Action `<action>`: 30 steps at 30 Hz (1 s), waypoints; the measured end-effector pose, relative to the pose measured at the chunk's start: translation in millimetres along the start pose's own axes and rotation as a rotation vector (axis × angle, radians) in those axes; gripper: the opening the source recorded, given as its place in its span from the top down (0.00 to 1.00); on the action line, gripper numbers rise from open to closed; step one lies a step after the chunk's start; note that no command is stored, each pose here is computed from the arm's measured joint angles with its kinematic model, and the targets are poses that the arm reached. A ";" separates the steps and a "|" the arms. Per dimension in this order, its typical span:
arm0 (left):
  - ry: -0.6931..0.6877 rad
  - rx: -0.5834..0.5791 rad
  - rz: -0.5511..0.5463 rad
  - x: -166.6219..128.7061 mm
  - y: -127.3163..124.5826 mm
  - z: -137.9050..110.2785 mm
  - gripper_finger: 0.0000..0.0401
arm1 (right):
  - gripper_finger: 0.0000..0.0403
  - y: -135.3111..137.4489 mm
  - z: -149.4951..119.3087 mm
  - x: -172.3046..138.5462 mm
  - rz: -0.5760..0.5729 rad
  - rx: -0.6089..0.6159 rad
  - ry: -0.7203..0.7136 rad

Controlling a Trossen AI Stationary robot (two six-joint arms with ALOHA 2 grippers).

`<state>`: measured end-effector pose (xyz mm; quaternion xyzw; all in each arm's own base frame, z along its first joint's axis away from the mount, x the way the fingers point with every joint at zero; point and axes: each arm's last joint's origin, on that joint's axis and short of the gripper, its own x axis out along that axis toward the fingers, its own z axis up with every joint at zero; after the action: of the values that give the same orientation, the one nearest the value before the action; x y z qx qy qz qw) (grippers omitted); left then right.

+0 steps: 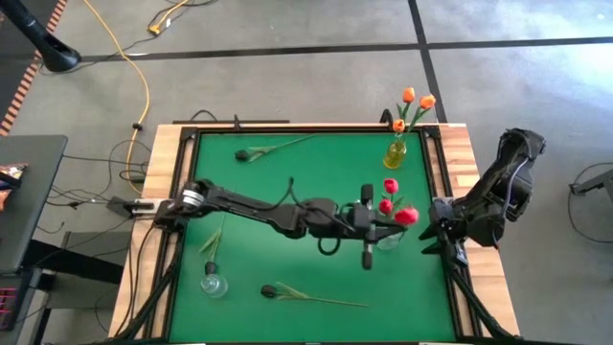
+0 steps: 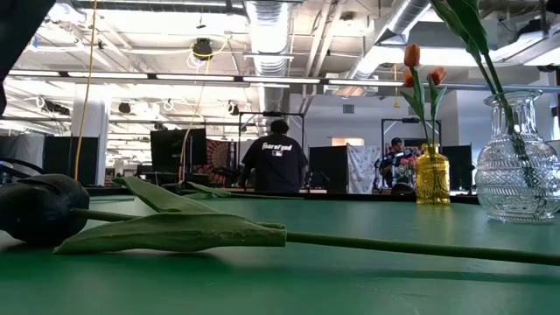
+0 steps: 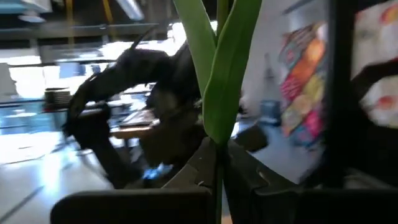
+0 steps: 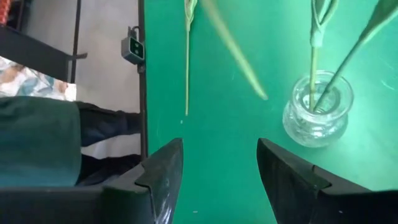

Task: Sort flowers into vase by color
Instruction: Put the red tulip into the top transparent flower vase

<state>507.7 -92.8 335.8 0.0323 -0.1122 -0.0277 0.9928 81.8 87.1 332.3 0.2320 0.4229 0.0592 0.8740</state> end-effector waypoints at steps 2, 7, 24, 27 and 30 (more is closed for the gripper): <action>0.024 0.042 0.041 2.9 -0.5 -13.8 1.00 | 0.43 -1.7 -0.6 -1.2 -0.004 -0.002 0.006; 0.059 0.113 0.105 5.3 -0.2 -28.2 1.00 | 0.43 -1.4 -3.2 -3.2 0.017 -0.014 0.031; 0.147 0.112 0.101 5.8 11.6 -37.9 1.00 | 0.43 0.8 -5.9 -4.0 0.034 -0.005 0.042; 0.181 0.085 0.103 5.6 15.0 -41.5 1.00 | 0.43 0.9 -5.8 -4.0 0.033 -0.001 0.039; 0.243 0.057 0.114 4.9 21.6 -48.1 1.00 | 0.43 0.7 -5.3 -3.9 0.024 -0.001 0.023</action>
<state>524.4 -68.8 291.6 0.0574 0.0063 0.0361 0.9977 75.3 88.4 332.6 0.2358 0.4298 0.0726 0.8686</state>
